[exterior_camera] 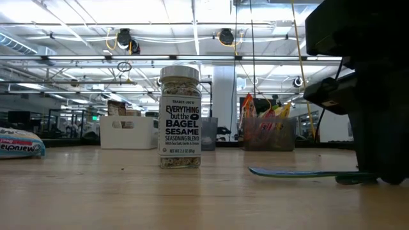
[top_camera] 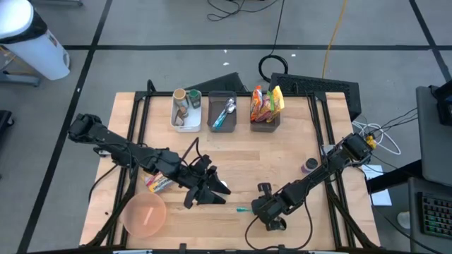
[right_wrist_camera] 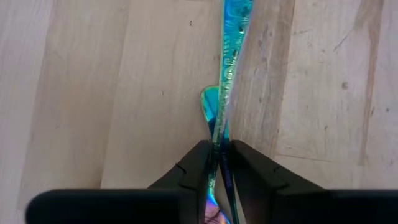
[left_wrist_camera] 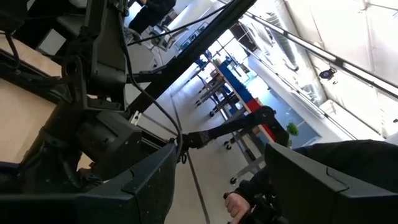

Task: Pick & Place Food Item
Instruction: Put the left violet spoon into the left black bin

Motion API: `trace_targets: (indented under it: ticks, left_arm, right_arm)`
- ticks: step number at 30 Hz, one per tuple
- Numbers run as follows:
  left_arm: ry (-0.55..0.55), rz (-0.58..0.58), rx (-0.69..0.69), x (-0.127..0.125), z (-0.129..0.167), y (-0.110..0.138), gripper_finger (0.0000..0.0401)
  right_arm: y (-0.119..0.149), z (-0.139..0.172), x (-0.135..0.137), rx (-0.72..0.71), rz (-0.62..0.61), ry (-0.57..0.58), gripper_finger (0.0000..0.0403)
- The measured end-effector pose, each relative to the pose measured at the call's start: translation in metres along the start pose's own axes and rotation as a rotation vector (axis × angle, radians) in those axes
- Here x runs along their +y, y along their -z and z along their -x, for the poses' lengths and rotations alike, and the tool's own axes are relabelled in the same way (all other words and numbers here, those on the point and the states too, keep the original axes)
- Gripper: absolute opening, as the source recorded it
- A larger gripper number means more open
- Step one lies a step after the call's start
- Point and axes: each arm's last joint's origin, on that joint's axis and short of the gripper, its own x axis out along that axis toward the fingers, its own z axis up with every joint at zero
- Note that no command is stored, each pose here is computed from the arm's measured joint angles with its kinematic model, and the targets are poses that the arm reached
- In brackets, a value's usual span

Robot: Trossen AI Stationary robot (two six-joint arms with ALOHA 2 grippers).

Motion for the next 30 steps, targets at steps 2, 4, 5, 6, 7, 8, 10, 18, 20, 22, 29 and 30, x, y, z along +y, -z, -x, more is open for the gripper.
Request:
trace_targets:
  ticks: [2, 4, 5, 6, 7, 8, 10, 18, 20, 22, 29, 30]
  left_arm:
    - [-0.003, 0.000, 0.003, 0.000, 0.000, 0.000, 0.0255]
    - [-0.005, 0.001, 0.005, 0.000, 0.000, 0.000, 0.0255]
    - [-0.004, 0.000, 0.004, 0.000, 0.000, 0.000, 0.0255]
    - [-0.004, 0.000, 0.004, 0.000, 0.000, 0.000, 0.0255]
    - [-0.004, 0.000, 0.004, 0.000, 0.000, 0.000, 0.0255]
    - [-0.004, 0.000, 0.004, 0.000, 0.000, 0.000, 0.0255]
    - [-0.004, 0.000, 0.004, 0.000, 0.000, 0.000, 0.0255]
    - [-0.005, 0.000, 0.003, 0.000, 0.000, 0.000, 0.0255]
    - [-0.005, 0.000, 0.002, 0.000, 0.000, 0.000, 0.0255]
    - [-0.010, 0.000, -0.004, 0.001, 0.000, 0.000, 0.0255]
    - [-0.056, -0.002, -0.055, 0.002, 0.000, -0.002, 0.0255]
    - [-0.059, -0.007, -0.057, 0.002, 0.000, -0.002, 0.0255]
  right_arm:
    - [0.000, 0.000, 0.000, 0.000, 0.001, 0.000, 0.0045]
    - [0.000, 0.000, 0.000, -0.001, 0.002, 0.001, 0.0028]
    - [0.000, 0.000, 0.000, -0.001, 0.003, 0.001, 0.0020]
    - [0.000, 0.000, 0.000, -0.001, 0.003, 0.001, 0.0013]
    - [0.000, 0.000, 0.000, -0.001, 0.003, 0.001, 0.0010]
    - [0.000, 0.000, 0.000, -0.001, 0.003, 0.001, 0.0009]
    - [0.000, 0.000, 0.000, -0.001, 0.003, 0.000, 0.0011]
    - [-0.002, 0.005, 0.000, -0.012, -0.018, -0.011, 0.0006]
    - [-0.004, 0.009, -0.002, -0.023, -0.037, -0.017, 0.0002]
    - [-0.004, 0.014, -0.003, -0.030, -0.041, -0.021, 0.0001]
    - [-0.011, 0.028, -0.007, -0.053, -0.096, -0.087, 0.0001]
    - [-0.012, 0.028, -0.007, -0.055, -0.098, -0.092, 0.0001]
